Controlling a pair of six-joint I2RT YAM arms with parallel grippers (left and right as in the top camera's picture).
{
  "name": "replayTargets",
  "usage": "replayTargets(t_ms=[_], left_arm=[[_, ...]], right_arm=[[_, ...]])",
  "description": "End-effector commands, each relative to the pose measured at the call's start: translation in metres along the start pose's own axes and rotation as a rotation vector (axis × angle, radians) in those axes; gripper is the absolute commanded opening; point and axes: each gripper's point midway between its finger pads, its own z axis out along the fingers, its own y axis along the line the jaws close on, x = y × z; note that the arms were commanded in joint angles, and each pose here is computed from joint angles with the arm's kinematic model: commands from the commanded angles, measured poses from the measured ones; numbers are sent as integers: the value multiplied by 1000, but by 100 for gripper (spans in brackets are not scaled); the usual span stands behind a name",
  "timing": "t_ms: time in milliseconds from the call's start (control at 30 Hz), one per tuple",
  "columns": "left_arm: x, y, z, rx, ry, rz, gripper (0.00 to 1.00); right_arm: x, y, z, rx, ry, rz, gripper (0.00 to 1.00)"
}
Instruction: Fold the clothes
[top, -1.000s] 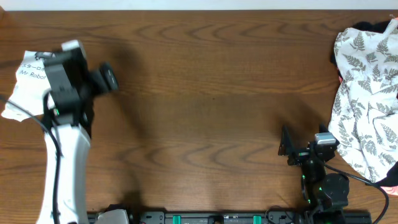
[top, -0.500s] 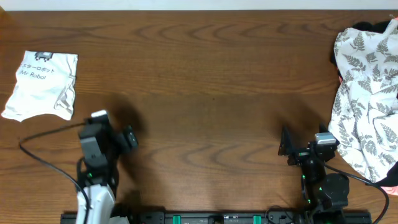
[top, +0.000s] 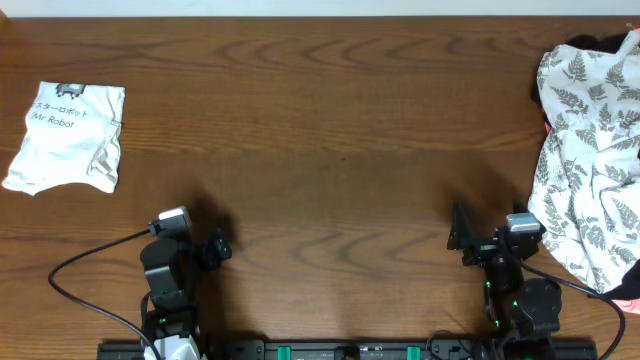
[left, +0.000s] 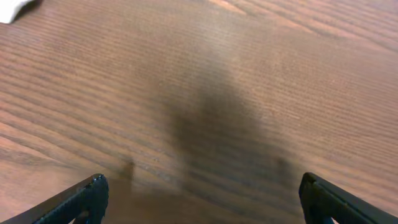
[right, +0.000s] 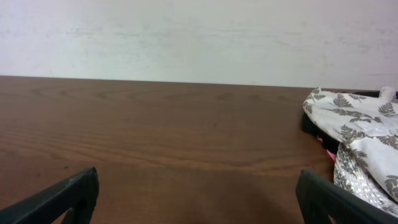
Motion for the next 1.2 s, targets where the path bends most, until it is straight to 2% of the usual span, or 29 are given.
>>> replayTargets(t_ms=[0, 267, 400, 533, 733, 1167], left_arm=[[-6, -2, -4, 14, -29, 2, 98], [5, -2, -14, 10, 1, 0, 98], [0, -3, -15, 15, -25, 1, 98], [-21, -14, -23, 53, -124, 31, 98], [-51, -46, -43, 158, -296, 202, 98], [-76, -65, -68, 203, -460, 226, 98]], right_arm=[[0, -4, 0, 19, -2, -11, 99], [0, -4, 0, 19, -2, -11, 99], [0, -4, 0, 19, -2, -11, 99], [0, -4, 0, 19, -2, -11, 99], [0, -4, 0, 19, -2, -11, 99], [0, -4, 0, 19, -2, -11, 99]])
